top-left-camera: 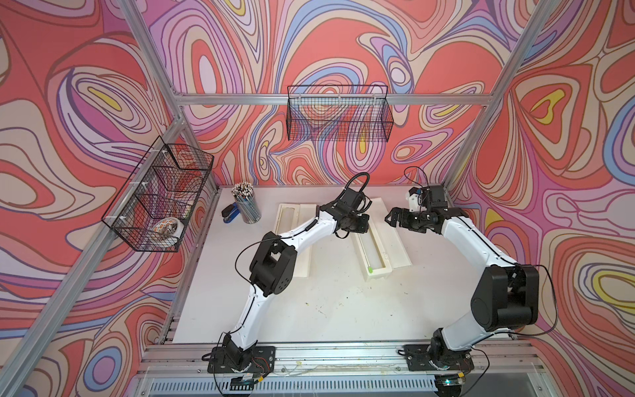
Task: Put plastic wrap rolls into dispensers
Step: Open the lid of the plastic wrap cutting box, then reset both arms
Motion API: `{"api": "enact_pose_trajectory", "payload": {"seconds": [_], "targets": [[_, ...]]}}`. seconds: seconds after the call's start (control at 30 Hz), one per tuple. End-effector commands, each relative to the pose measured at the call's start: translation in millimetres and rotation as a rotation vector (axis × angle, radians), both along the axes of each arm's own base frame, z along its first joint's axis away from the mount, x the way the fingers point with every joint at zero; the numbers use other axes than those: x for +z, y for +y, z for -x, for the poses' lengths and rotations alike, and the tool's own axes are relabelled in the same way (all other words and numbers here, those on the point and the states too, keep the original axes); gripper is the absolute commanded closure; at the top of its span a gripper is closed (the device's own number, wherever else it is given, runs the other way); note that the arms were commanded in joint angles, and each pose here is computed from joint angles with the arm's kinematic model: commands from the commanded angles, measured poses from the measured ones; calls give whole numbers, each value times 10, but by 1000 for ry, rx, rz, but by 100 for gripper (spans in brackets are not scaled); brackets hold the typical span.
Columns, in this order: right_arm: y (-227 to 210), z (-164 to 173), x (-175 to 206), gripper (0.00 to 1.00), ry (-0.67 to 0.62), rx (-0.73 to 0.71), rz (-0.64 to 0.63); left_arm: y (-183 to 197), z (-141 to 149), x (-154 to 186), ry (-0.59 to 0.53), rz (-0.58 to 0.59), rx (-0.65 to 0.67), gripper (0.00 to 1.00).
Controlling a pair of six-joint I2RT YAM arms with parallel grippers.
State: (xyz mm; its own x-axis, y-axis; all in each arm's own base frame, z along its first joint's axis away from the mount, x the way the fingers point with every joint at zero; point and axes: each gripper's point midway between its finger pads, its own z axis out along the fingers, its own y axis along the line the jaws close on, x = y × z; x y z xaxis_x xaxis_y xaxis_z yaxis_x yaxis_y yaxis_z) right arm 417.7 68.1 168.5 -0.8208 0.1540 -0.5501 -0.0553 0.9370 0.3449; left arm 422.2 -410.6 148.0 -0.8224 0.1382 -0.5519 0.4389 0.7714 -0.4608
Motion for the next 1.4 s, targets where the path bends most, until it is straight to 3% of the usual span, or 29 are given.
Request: {"api": "enact_pose_trajectory", "payload": {"seconds": [0.0,0.07,0.1,0.13,0.17,0.27,0.3,0.37,0.53,0.67,0.8,0.87,0.97,1.0,1.17,1.23,1.3,1.37], "targets": [[-148,-17,90,2,-65,-33,72,459,-17,815,-243,-1,38,81],[-240,-12,104,1,-97,-58,114,868,74,924,-299,-52,92,74],[-289,-13,111,2,-114,-74,135,1067,112,928,-313,-79,118,64],[-365,-7,126,2,-131,-103,166,1299,160,946,-331,-108,148,41],[-442,7,123,2,-148,-134,196,1544,220,907,-334,-145,190,24],[-636,69,63,2,-197,-208,269,2257,363,783,-355,-246,314,3],[-666,79,40,2,-221,-213,284,2474,408,713,-363,-285,352,0],[-720,95,7,2,-287,-243,296,2895,518,620,-396,-346,435,0],[-750,84,-195,2,-402,-276,290,3498,665,188,-425,-415,534,0],[-728,83,-286,2,-559,-264,291,3726,606,-70,-452,-386,566,0],[-735,31,-392,2,-650,-243,337,3824,549,-240,-581,-419,572,0],[-714,23,-404,2,-705,-228,346,3745,525,-293,-663,-335,533,0],[-694,21,-572,2,-714,-213,345,3781,424,-373,-655,-391,501,0],[-660,28,-651,2,-717,-194,339,3754,402,-355,-710,-386,482,0],[-638,-34,-682,2,-716,-180,338,3898,366,-538,-733,-293,529,0],[-632,-85,-728,2,-683,-174,334,3987,357,-637,-618,-326,555,0],[-644,-85,-734,2,-679,-179,336,4109,293,-558,-680,-336,641,0],[-658,-81,-735,2,-678,-184,341,4220,363,-564,-652,-364,708,0]]}}
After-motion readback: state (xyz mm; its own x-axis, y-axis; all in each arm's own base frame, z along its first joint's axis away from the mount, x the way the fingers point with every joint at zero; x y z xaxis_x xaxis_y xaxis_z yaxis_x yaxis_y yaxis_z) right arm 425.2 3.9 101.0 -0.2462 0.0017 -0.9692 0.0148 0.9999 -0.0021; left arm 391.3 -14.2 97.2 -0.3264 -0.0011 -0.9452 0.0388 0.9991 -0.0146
